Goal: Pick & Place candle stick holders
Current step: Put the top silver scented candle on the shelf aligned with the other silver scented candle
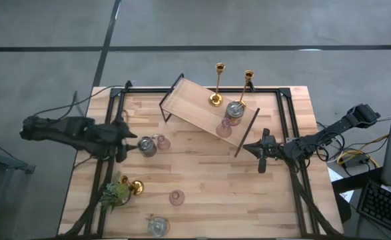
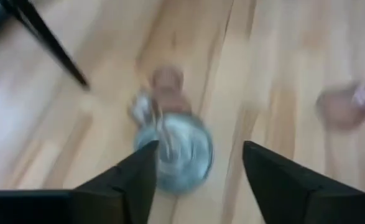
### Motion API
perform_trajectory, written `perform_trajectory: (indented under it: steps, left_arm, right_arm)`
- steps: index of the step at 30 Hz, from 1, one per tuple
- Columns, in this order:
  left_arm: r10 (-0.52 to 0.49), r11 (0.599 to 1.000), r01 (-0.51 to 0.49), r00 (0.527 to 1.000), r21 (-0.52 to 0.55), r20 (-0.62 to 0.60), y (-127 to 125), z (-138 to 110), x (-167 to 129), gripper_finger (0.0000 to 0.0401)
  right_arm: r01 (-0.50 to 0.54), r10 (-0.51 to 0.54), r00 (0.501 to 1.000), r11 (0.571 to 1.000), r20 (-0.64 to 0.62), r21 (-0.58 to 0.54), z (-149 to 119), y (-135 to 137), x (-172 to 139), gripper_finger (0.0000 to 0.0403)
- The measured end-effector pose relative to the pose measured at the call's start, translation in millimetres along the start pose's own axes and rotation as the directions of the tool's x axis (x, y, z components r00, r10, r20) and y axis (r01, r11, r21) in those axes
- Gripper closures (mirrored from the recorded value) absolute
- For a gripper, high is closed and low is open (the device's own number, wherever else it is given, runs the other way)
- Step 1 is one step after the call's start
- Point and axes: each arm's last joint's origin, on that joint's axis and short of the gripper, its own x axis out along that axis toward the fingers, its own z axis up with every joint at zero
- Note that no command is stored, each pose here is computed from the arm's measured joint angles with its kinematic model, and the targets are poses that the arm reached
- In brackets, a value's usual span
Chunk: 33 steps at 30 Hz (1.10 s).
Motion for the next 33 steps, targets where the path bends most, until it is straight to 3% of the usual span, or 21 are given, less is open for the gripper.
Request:
perform_trajectory:
  steps: [5, 11, 18, 26, 33]
  left_arm:
    - [0.062, 0.998, -0.067, 0.968, -0.01, -0.243, -2.4, -9.0, 19.2, 0.0137]
    - [0.1, 0.991, -0.124, 0.934, -0.049, -0.343, -6.1, -11.6, 37.2, 0.014]
    - [0.111, 0.992, -0.124, 0.937, -0.019, -0.331, -11.6, -4.3, 50.7, 0.012]
    - [0.234, 0.97, -0.242, 0.899, 0.024, -0.37, -12.3, -2.3, 62.6, 0.0055]
    - [0.244, 0.97, -0.228, 0.899, 0.086, -0.363, -17.1, 11.6, 63.5, 0.0024]
  right_arm:
    - [-0.001, 0.001, 1.0, 1.0, 0.0, 0.0, 0.0, 0.1, 0.0, 0.0394]
    - [-0.001, 0.001, 1.0, 1.0, 0.001, 0.001, 0.1, 0.1, -0.1, 0.0394]
    - [0.0, 0.0, 1.0, 1.0, -0.002, -0.002, -0.5, -0.1, -0.1, 0.0394]
    - [0.001, -0.001, 1.0, 1.0, -0.001, -0.002, -0.5, -0.2, 0.0, 0.0394]
    - [0.018, -0.018, 1.0, 1.0, 0.007, 0.003, -0.2, -0.6, -0.1, 0.0394]
